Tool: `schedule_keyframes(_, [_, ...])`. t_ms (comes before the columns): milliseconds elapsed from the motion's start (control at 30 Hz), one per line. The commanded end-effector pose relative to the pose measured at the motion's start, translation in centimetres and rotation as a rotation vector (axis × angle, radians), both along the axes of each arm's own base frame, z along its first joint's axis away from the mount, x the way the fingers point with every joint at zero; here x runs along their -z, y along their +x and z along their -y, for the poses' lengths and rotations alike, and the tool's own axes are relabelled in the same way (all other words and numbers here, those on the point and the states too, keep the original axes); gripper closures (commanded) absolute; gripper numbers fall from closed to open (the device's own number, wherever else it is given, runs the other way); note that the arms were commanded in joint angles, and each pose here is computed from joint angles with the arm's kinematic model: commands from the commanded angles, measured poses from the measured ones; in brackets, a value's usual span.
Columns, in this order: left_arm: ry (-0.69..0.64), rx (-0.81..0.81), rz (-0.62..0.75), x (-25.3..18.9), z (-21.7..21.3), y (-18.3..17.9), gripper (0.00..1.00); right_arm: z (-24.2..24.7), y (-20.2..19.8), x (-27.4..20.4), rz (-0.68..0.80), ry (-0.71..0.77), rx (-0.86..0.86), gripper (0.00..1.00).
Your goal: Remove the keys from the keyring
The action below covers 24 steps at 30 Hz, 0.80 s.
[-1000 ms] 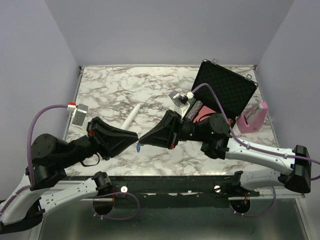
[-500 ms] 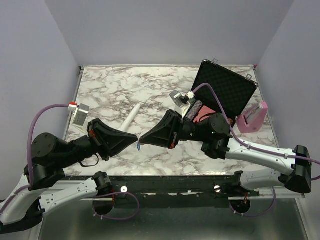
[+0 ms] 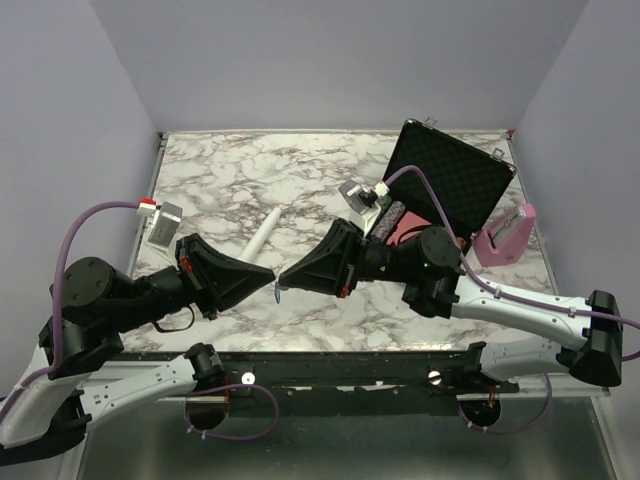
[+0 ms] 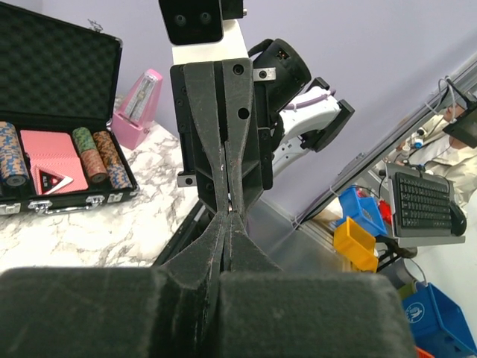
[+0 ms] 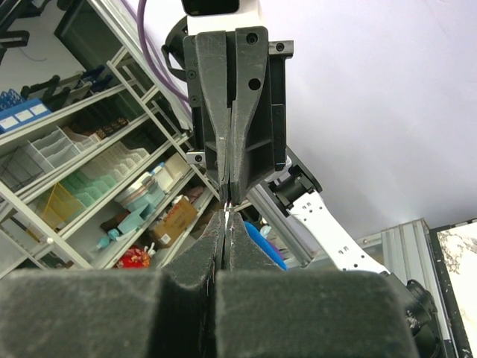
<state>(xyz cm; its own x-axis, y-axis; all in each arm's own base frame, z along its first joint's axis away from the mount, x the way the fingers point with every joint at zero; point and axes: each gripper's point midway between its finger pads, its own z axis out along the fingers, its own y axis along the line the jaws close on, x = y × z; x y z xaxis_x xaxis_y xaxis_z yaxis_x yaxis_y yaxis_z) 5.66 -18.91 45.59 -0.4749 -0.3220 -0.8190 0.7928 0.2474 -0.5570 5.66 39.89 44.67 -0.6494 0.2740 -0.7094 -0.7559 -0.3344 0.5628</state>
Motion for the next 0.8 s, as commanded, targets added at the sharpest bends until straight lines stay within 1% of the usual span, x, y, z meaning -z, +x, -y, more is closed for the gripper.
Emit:
schedule_keyframes(0, [0.06, 0.024, 0.017, 0.4, -0.1, -0.4, 0.98, -0.2, -1.1, -0.5, 0.028, 0.004, -0.043, 0.99])
schedule_keyframes(200, [0.151, 0.072, 0.031, 0.5, 0.3, -1.0, 0.99, -0.5, -1.4, -0.4, 0.033, -0.011, -0.063, 0.99])
schedule_keyframes(400, [0.187, 0.092, 0.047, 0.5, 0.3, -1.2, 0.99, -1.1, -1.6, 0.0, 0.034, -0.036, -0.081, 0.99])
schedule_keyframes(767, [0.249, 0.103, 0.037, 0.9, 1.0, -0.8, 0.99, -2.0, -2.3, 0.5, 0.037, -0.064, -0.113, 0.99])
